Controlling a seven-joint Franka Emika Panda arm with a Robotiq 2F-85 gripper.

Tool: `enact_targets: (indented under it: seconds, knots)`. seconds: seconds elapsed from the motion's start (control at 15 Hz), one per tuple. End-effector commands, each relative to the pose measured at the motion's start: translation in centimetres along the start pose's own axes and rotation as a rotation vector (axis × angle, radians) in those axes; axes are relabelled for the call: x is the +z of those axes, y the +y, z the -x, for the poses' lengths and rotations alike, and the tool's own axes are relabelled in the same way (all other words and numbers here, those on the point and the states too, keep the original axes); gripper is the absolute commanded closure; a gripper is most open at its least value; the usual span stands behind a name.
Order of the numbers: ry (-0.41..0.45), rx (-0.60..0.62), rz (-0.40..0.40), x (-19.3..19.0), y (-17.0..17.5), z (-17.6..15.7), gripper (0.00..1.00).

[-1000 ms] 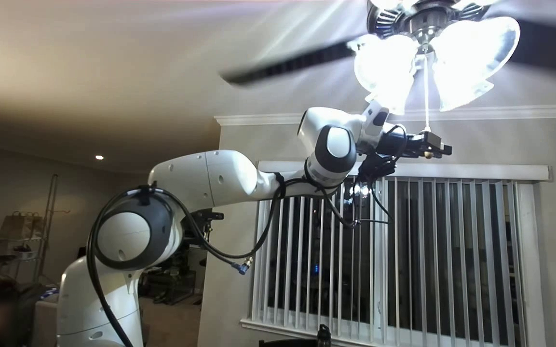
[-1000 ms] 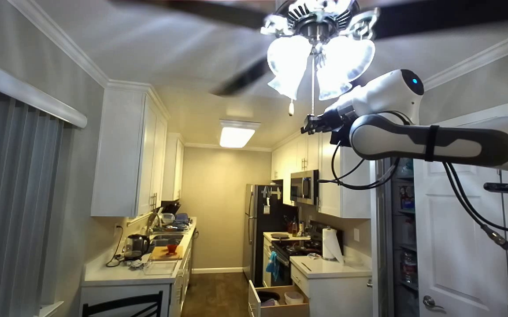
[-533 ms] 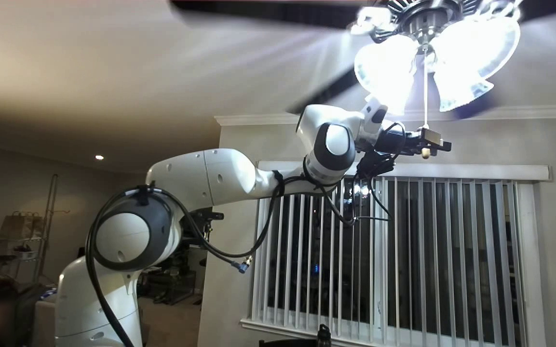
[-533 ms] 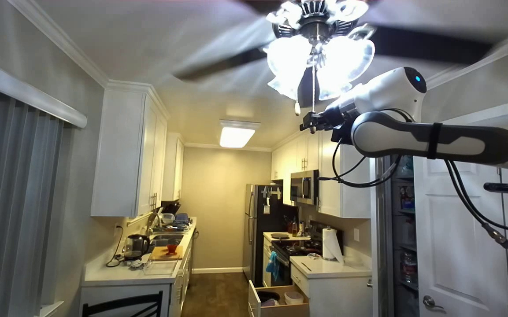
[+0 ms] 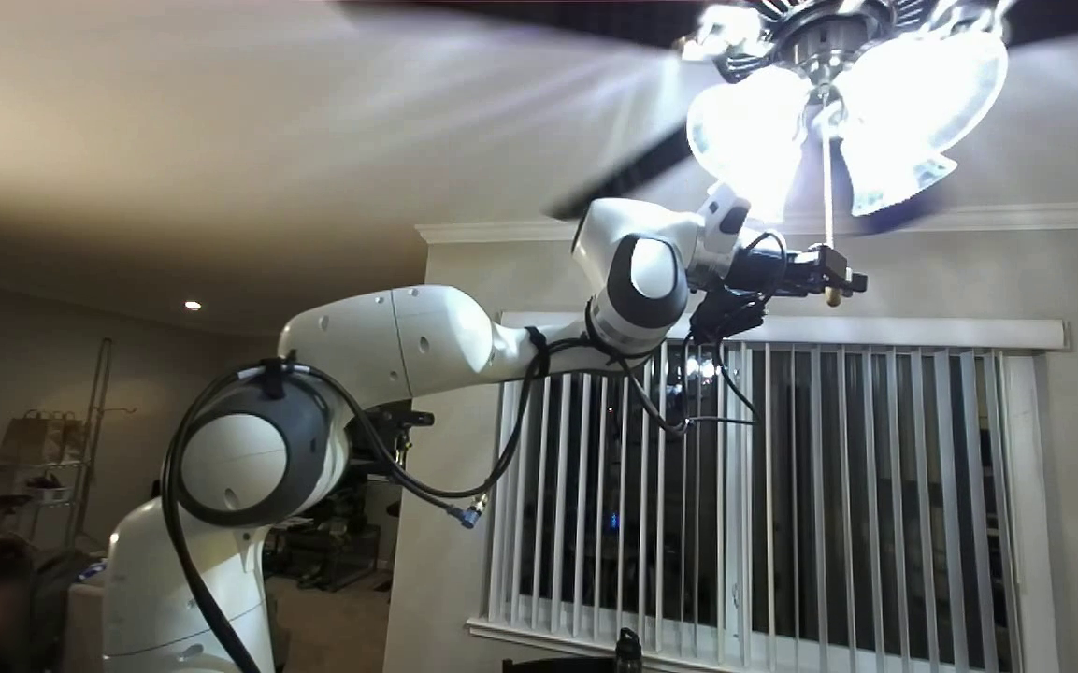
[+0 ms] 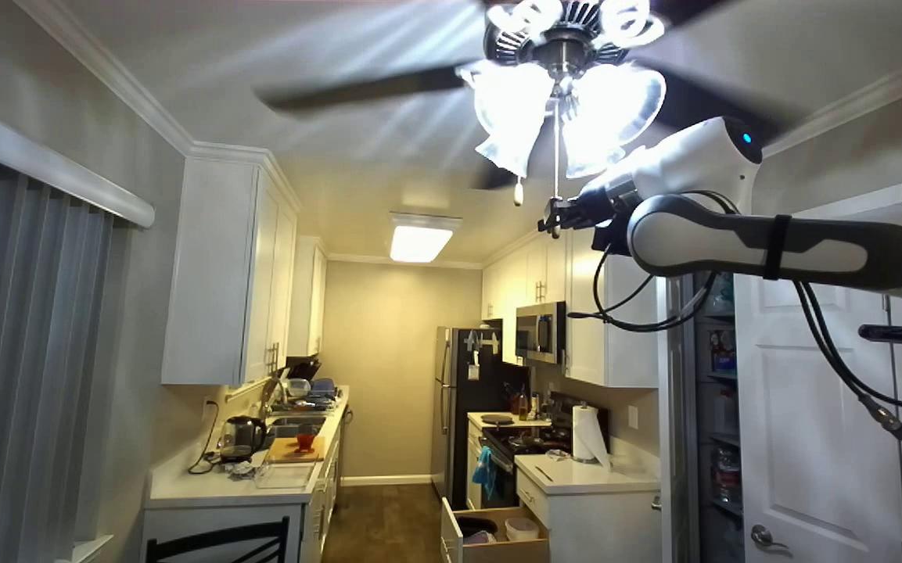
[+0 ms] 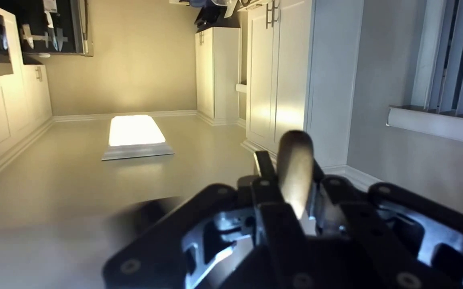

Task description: Pull down the light switch on the chandelier

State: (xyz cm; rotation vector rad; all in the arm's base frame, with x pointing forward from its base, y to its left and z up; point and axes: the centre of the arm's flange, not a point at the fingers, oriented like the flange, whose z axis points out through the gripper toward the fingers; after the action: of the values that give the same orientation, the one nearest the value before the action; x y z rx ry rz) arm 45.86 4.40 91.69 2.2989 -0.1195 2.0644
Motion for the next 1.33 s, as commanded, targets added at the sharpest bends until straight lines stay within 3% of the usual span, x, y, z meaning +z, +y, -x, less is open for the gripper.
enact_targets:
  seconds: [0.0,0.27,0.6,0.87,0.93,1.0,1.07,1.27]
  knots:
    - [-0.018,-0.028,-0.008,-1.3,0.8,-0.3,0.97]
    - [-0.033,-0.05,-0.01,-1.9,0.6,0.2,0.95]
    - [-0.125,-0.043,-0.021,-0.5,0.6,3.7,0.95]
    - [-0.119,-0.031,-0.021,-0.7,1.1,3.7,0.95]
    - [-0.107,-0.023,-0.012,-0.8,1.0,3.5,0.92]
    - [-0.1,-0.029,-0.01,-1.2,0.9,3.2,0.66]
    - [-0.096,-0.031,-0.013,-1.5,0.7,3.0,0.65]
    - [-0.094,-0.04,-0.022,-2.3,0.0,3.3,0.46]
